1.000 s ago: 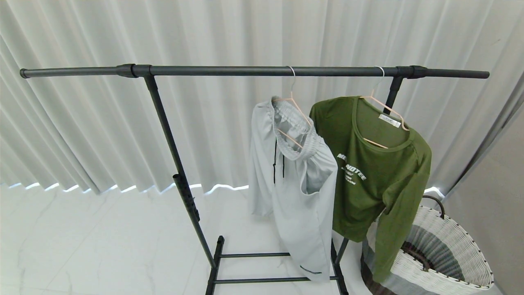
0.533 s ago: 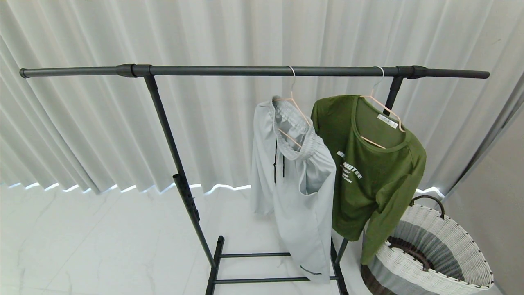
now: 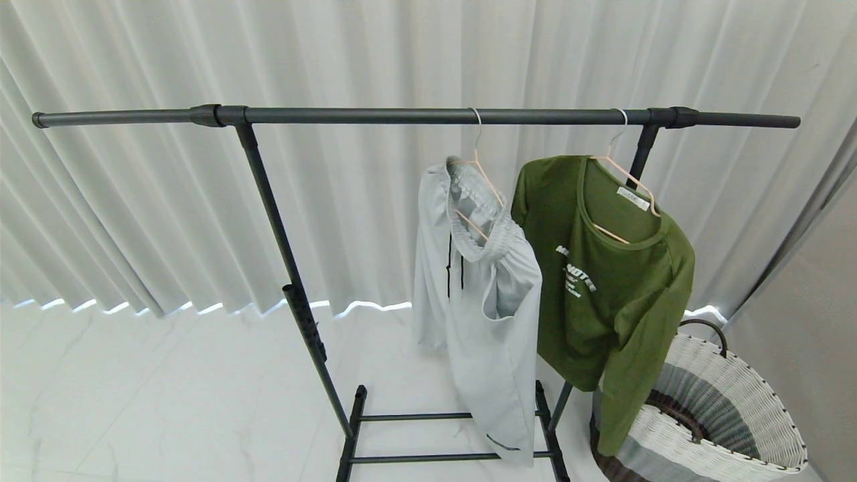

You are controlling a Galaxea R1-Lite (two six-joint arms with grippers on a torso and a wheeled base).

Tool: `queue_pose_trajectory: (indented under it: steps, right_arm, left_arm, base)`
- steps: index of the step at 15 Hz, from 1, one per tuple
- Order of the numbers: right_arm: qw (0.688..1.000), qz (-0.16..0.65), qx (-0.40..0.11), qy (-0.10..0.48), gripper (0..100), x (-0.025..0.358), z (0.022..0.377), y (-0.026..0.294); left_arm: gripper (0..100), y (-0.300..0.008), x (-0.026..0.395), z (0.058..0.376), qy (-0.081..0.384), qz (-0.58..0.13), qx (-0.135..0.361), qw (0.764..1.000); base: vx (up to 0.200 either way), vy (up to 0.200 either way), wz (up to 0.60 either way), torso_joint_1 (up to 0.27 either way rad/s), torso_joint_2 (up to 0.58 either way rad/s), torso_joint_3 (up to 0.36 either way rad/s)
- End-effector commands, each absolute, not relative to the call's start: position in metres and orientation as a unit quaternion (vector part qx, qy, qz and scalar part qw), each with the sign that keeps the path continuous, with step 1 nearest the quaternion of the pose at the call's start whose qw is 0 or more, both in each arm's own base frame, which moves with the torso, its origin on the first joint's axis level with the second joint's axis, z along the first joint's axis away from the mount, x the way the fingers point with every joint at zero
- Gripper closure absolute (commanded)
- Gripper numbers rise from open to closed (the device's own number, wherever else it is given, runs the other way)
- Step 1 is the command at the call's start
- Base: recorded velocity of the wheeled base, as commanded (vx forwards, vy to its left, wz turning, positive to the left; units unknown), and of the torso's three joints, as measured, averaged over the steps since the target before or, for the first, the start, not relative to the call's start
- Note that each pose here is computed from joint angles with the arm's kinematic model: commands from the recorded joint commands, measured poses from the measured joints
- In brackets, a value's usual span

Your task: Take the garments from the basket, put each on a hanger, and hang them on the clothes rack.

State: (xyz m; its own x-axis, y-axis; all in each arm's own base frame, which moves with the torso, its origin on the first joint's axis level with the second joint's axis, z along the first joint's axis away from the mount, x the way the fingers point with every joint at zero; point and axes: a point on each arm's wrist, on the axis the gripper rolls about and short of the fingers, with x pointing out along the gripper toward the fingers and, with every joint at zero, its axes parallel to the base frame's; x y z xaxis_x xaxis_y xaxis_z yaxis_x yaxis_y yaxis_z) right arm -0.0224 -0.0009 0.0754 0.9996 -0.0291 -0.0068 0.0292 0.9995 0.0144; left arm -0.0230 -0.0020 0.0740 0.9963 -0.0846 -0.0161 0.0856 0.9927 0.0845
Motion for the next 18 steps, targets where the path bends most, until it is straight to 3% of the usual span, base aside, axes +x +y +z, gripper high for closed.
queue_pose_trajectory:
  steps: [1,18]
  right_arm:
    - [1.0,-0.015,0.007,0.001,0,-0.0228,0.0753,-0.0009]
    - [1.0,-0.015,0.007,0.001,0,-0.0228,0.0753,-0.0009]
  left_arm:
    - [0,-0.002,-0.023,0.0742,0.006,-0.042,0.043,0.998]
    - [0,-0.002,-0.023,0.0742,0.006,-0.042,0.043,0.998]
  base:
    - [0.0,0.0,0.0,0.0,0.0,0.0]
    - [0.0,0.0,0.0,0.0,0.0,0.0]
